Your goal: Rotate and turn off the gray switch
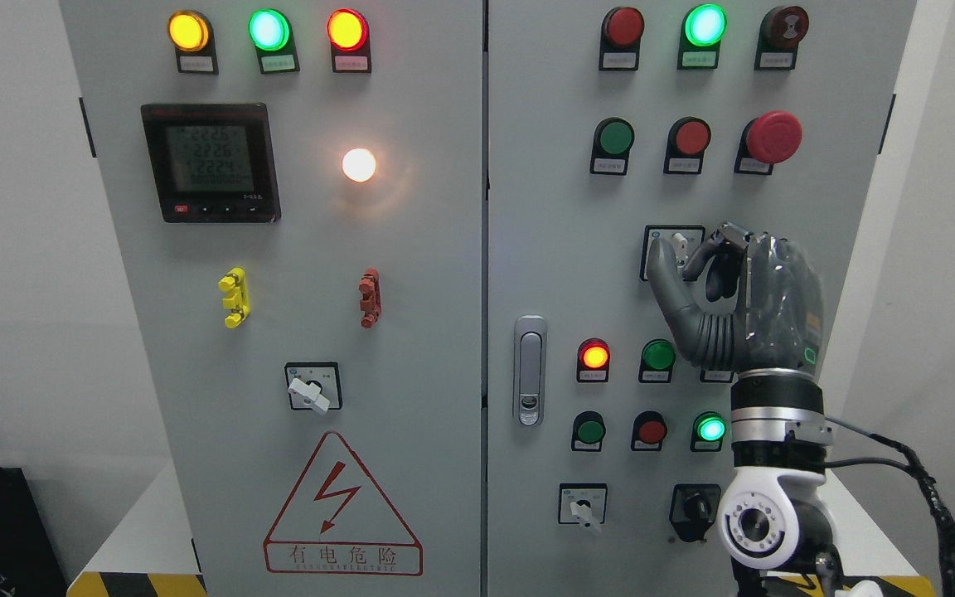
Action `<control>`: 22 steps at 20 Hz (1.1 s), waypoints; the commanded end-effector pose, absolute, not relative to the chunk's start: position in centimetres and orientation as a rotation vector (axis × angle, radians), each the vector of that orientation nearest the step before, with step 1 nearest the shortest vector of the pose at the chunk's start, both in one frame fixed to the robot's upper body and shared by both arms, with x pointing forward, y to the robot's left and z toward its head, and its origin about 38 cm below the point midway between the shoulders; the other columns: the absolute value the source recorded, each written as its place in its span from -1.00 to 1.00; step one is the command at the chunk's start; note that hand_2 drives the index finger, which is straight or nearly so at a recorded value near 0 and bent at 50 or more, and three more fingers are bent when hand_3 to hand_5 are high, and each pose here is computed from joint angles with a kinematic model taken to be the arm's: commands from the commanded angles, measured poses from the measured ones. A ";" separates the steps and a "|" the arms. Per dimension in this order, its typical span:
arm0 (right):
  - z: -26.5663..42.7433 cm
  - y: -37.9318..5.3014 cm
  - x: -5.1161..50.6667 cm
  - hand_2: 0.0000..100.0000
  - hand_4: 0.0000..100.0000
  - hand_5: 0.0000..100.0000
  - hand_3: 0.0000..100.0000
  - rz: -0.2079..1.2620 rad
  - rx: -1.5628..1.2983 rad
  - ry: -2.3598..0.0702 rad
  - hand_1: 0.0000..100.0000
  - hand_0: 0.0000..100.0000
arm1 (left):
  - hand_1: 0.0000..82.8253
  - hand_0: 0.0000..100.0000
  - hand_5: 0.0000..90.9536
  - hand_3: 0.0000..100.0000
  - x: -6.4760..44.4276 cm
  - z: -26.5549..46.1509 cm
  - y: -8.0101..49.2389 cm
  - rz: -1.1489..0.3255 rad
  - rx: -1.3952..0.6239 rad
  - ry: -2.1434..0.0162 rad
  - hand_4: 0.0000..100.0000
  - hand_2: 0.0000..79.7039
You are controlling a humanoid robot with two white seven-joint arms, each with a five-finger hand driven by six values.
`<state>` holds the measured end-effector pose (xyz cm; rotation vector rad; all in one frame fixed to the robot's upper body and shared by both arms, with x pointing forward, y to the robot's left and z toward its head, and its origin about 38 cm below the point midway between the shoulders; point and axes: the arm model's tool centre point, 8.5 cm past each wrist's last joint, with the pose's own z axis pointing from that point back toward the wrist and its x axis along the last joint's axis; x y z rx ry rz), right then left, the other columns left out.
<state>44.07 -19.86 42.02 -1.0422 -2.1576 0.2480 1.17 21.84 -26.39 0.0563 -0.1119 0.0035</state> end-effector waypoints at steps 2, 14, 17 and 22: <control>42.4 -20.9 42.4 0.45 1.00 1.00 1.00 0.243 -1.090 -2.206 -0.41 -0.35 | -0.06 -0.76 -1.00 -1.00 2.6 -26.4 21.9 0.031 0.058 -0.145 -1.00 -1.00; 39.3 -22.0 38.4 -0.24 -0.20 -0.31 0.05 0.463 -1.188 -2.415 -0.57 -0.38 | -0.06 -0.76 -1.00 -1.00 2.6 -26.4 21.8 0.031 0.056 -0.145 -1.00 -1.00; 38.5 -22.4 37.8 -0.54 -0.67 -0.81 -0.42 0.533 -1.196 -2.447 -0.61 -0.38 | -0.06 -0.76 -1.00 -1.00 2.6 -26.4 21.8 0.031 0.056 -0.145 -1.00 -1.00; 38.3 -23.8 37.5 -0.69 -0.83 -0.96 -0.59 0.659 -1.253 -2.390 -0.62 -0.41 | -0.06 -0.76 -1.00 -1.00 2.6 -26.4 21.8 0.031 0.056 -0.145 -1.00 -1.00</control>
